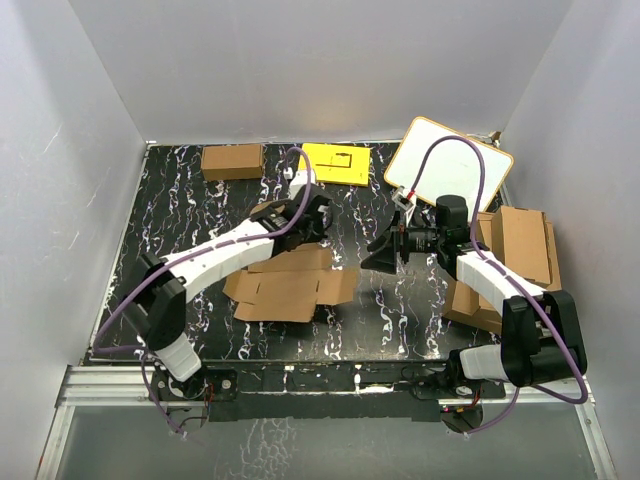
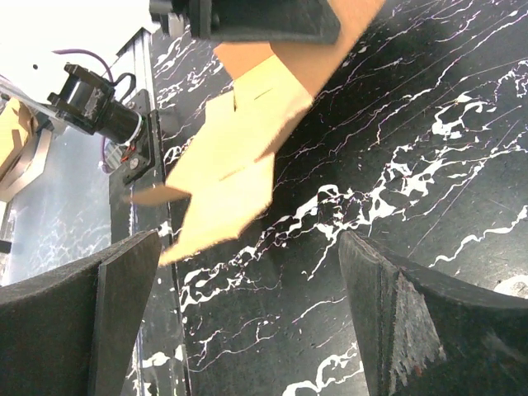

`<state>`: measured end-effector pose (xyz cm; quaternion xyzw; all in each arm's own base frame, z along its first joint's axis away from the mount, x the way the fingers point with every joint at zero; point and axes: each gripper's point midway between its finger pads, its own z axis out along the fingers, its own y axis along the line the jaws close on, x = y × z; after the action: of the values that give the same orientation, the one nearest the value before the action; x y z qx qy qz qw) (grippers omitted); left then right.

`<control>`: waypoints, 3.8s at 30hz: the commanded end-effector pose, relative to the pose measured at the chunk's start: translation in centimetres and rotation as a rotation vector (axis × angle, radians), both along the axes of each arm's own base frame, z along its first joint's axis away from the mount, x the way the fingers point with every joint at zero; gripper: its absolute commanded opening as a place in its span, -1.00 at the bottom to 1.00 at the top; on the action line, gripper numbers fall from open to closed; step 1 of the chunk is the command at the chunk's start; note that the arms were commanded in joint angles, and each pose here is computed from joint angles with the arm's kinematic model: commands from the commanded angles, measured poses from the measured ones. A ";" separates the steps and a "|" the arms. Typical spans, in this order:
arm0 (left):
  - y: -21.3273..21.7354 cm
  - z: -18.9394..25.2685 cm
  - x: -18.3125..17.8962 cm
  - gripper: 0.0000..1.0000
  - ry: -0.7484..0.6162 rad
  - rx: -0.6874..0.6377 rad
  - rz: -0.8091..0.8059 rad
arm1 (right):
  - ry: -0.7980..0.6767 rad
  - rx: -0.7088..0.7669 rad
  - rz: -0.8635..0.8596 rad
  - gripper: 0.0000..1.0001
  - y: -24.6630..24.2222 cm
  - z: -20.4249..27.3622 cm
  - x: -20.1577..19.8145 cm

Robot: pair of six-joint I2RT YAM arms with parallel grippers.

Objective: Fold the paper box

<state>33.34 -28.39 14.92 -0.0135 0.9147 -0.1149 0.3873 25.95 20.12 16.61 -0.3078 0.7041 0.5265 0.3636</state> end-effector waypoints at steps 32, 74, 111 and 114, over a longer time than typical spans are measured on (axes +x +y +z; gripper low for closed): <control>-2.6 3.2 4.4 -0.73 -0.247 0.041 0.235 | 0.116 -0.142 -0.241 -0.73 1.3 -3.9 4.8; 18.5 -1.9 -1.1 0.94 -0.145 -0.781 0.005 | -0.077 -0.102 -0.017 -0.84 -0.3 -1.9 3.2; 13.8 0.5 1.5 -0.10 -0.004 -1.216 -0.349 | -0.093 -0.104 0.019 -0.84 -0.2 -1.6 3.0; 13.3 0.8 1.1 -0.20 0.001 -1.211 -0.374 | -0.095 -0.108 0.015 -0.84 -0.3 -1.6 3.1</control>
<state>35.10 -14.27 12.89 -0.1489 0.6822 -0.6737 0.2420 27.37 19.72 12.69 -0.3218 0.7414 0.4869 0.3313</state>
